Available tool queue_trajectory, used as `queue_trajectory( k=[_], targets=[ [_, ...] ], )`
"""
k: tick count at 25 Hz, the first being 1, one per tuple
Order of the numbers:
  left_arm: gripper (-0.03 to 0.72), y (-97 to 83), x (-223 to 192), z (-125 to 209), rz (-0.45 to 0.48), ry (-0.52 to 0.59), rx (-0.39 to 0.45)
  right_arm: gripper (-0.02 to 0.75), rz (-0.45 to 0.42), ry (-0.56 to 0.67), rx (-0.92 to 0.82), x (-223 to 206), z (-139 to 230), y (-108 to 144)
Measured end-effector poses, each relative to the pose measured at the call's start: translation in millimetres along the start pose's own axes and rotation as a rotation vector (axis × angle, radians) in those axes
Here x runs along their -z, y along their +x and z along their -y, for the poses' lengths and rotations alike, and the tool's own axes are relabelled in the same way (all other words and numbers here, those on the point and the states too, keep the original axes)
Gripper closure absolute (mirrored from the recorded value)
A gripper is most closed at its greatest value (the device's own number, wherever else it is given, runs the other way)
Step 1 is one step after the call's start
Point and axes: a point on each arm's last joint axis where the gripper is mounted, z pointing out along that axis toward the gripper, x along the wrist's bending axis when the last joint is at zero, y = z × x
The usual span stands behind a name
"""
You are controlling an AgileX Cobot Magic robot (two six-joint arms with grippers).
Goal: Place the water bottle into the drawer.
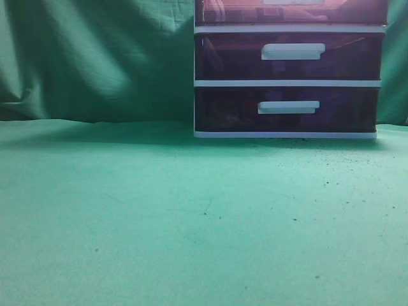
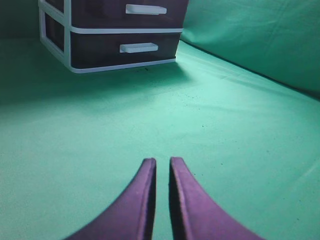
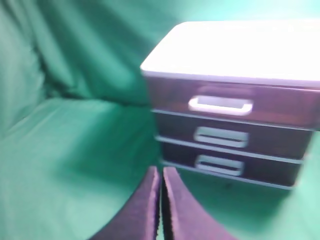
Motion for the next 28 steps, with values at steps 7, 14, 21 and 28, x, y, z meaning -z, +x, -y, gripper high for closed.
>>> queue_trajectory(
  k=[7,14,21,28],
  targets=[
    [0.622,0.0,0.0,0.0,0.000,0.000,0.000,0.738,0.217,-0.195,-0.066,33.4,55.3,-26.4],
    [0.622,0.0,0.0,0.0,0.000,0.000,0.000,0.738,0.384,-0.257,-0.030,46.2,134.0,-38.0],
    [0.622,0.0,0.0,0.0,0.000,0.000,0.000,0.690,0.438,-0.284,0.054,38.0,204.3,-47.1],
    [0.622,0.0,0.0,0.0,0.000,0.000,0.000,0.690,0.450,-0.210,0.033,11.8,260.9,-60.8]
  ],
)
